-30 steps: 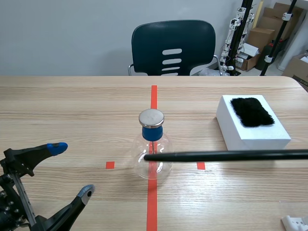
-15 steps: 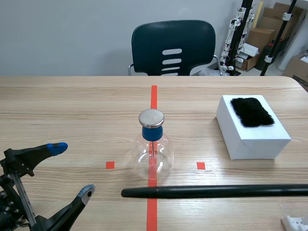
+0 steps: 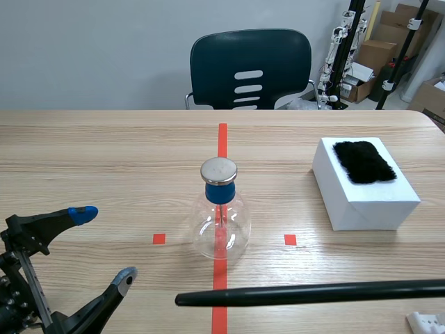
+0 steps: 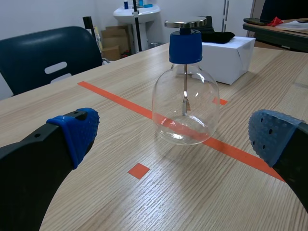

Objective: Do the electroscope experiment. pick up the black charging rod

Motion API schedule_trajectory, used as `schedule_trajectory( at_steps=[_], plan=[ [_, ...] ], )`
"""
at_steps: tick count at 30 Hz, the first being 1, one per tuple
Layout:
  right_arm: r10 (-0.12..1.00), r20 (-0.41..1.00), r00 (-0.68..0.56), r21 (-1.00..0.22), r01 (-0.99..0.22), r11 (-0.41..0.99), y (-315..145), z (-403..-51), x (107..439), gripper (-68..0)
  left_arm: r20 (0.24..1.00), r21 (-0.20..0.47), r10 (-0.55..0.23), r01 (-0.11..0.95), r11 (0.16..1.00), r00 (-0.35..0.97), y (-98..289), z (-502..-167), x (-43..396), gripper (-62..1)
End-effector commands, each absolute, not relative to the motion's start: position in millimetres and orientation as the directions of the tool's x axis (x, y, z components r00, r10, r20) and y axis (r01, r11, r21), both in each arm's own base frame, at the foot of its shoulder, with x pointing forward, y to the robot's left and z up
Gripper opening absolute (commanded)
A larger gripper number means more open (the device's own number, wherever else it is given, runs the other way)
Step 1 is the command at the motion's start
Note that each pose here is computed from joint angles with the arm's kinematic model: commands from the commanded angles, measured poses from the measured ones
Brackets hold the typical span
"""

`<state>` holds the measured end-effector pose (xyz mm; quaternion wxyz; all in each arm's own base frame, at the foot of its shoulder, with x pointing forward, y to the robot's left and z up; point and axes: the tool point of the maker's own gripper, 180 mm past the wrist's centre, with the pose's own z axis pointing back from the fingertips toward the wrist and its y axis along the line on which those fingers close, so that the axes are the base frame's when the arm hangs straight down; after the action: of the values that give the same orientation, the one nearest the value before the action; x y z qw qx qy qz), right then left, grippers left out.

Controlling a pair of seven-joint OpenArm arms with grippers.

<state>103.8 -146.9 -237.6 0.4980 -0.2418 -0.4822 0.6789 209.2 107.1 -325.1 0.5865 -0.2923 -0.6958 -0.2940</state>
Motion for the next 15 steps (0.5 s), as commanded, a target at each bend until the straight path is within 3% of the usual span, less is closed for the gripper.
schedule_trajectory(
  at_steps=[1, 15],
  plan=[
    [0.905, 0.148, -0.399, -0.900, -0.433, -0.044, -145.8, -235.1, 104.4, -66.9, 0.983, 0.065, 0.086, 0.749, 0.659, -0.161, 105.1, -318.5, 211.3, 1.4],
    [0.905, 0.145, -0.400, -0.899, -0.435, -0.048, -145.8, -235.7, 104.1, -66.9, 0.983, 0.065, 0.086, 0.749, 0.659, -0.161, 105.1, -318.6, 211.4, 1.4]
  ],
)
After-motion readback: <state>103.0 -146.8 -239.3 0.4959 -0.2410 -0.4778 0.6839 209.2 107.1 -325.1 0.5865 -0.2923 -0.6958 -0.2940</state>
